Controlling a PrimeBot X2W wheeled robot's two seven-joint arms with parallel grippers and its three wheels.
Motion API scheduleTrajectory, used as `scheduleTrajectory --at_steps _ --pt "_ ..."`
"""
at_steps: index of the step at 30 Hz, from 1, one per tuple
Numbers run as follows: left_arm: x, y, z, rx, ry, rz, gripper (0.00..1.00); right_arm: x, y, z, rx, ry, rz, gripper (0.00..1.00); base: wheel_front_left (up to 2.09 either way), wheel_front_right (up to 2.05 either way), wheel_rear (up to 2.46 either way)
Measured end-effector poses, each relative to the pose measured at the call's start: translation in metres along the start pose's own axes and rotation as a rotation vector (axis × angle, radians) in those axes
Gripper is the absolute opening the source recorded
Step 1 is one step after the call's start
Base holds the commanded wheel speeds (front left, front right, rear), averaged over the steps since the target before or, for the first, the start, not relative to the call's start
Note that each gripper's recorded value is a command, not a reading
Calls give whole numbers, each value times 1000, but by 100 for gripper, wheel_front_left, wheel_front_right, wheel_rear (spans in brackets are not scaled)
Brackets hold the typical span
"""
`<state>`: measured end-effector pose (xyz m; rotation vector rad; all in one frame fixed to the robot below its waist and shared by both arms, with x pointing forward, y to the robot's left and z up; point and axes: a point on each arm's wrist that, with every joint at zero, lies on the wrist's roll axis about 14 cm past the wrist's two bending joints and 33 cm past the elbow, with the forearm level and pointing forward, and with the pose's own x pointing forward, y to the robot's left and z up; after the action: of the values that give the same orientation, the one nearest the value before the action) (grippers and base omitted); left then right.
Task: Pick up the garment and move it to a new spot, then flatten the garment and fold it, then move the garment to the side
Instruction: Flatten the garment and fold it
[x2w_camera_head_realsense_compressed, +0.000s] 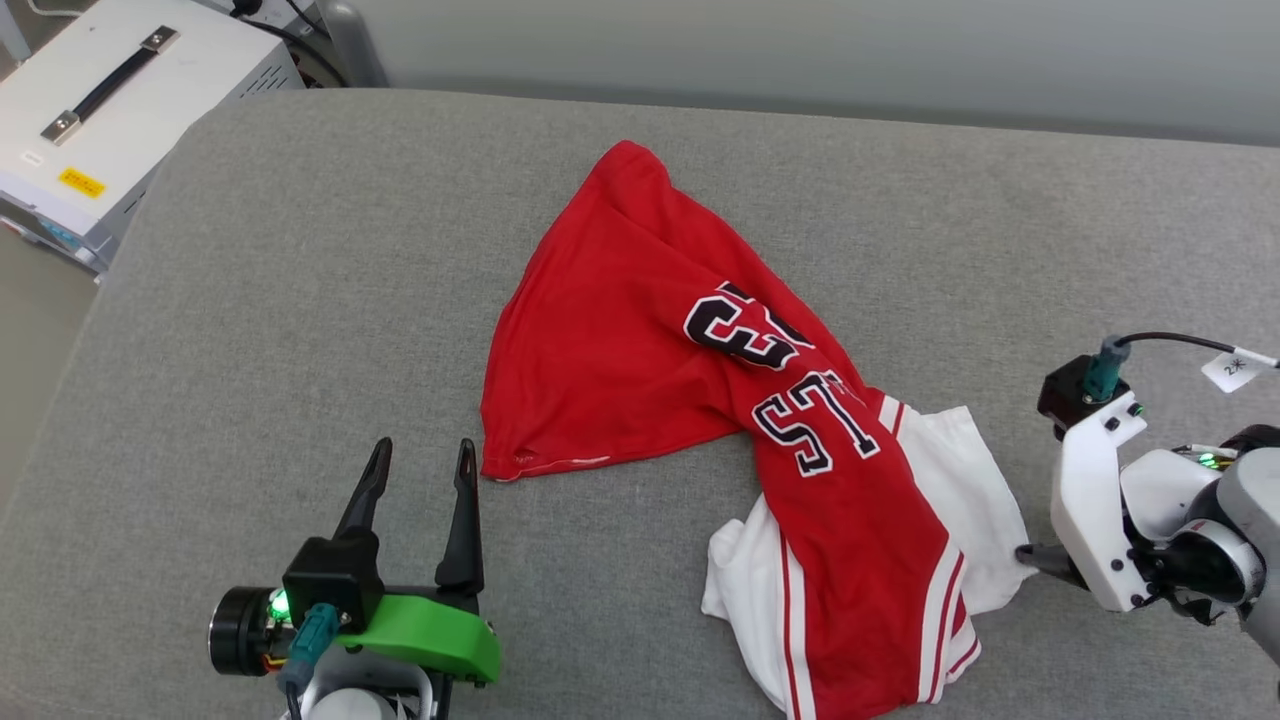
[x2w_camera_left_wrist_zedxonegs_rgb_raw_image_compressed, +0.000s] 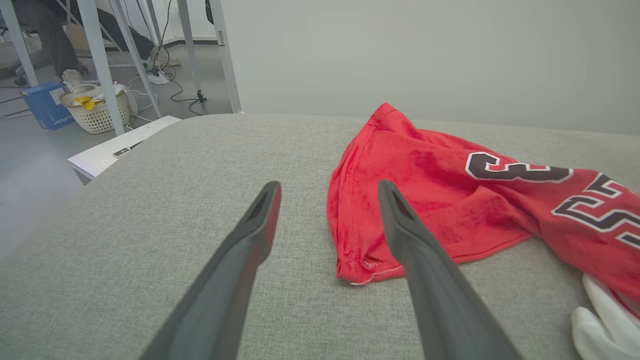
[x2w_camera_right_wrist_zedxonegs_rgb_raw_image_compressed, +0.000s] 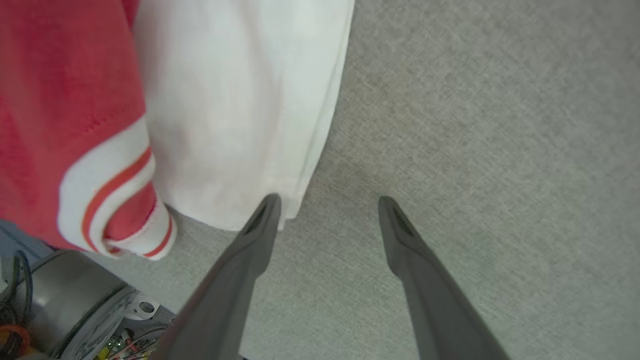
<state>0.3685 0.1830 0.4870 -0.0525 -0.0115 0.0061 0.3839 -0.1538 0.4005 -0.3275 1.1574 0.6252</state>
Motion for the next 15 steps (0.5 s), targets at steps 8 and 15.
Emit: scheduleTrajectory --at_steps 8,15 --pt "7 5 -10 -3 28 15 100 34 20 -20 -37 105 77 100 0 0 0" --pt "7 3 -15 -3 43 15 100 36 21 -11 -73 14 67 0 0 0 0"
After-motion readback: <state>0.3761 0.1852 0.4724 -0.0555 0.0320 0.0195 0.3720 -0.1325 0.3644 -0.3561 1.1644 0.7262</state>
